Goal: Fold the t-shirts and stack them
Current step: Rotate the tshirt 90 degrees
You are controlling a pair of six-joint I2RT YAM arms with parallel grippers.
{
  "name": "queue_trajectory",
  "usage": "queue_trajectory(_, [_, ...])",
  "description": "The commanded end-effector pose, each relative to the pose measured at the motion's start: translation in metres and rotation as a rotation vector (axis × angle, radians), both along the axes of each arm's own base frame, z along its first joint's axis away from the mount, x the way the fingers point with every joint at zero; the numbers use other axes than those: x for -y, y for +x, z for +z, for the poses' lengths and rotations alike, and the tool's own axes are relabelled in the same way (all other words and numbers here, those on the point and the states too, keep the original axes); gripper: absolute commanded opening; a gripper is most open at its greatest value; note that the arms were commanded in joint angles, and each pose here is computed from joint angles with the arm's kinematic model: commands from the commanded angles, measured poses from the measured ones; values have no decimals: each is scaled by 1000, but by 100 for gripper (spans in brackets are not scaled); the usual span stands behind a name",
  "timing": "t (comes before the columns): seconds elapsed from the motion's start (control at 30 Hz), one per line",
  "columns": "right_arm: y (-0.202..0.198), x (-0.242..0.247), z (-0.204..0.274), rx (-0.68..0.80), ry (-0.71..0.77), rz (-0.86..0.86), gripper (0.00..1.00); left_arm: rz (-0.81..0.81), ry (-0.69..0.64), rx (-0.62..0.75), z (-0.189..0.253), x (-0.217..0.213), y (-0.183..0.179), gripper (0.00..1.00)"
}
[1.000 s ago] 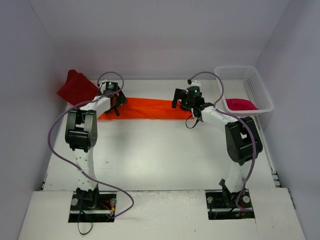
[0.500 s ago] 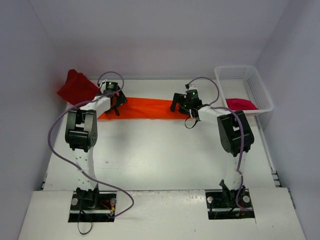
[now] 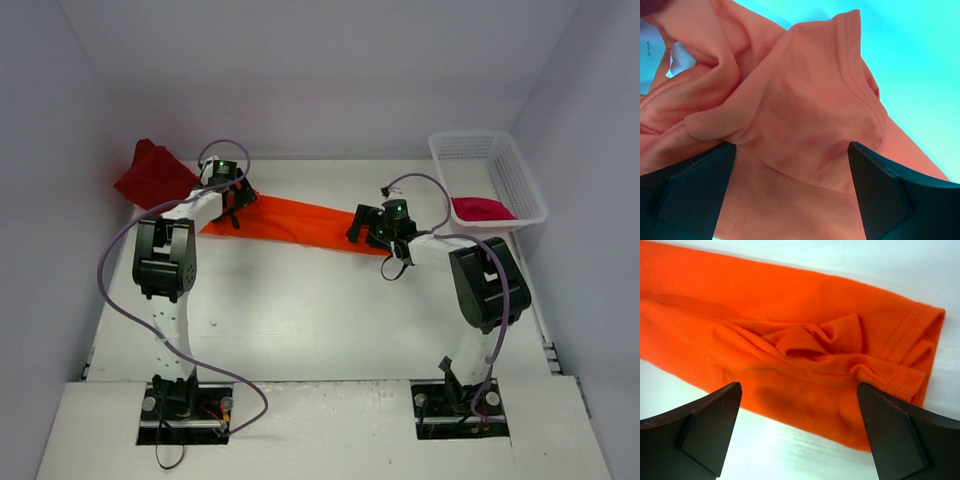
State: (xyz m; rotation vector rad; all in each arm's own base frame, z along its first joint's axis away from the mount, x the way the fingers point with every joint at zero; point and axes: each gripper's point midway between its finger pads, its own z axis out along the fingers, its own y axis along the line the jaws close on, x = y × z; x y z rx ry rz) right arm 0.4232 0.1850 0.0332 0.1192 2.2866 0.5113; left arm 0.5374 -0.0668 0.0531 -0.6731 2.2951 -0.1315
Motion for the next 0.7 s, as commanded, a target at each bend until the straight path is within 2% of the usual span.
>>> queue_trajectory(0.0, [-5,2,31,59,41,-16,97,-5,5,108,36,-2,24,90])
queue_trajectory(0.5, [-71,-12,44,48,75,13,97,-35,-7,116,27,15,32,90])
queue_trajectory(0.67, [-65,-3,73,113,50,-4,97,-60,-6,116,26,29,33,90])
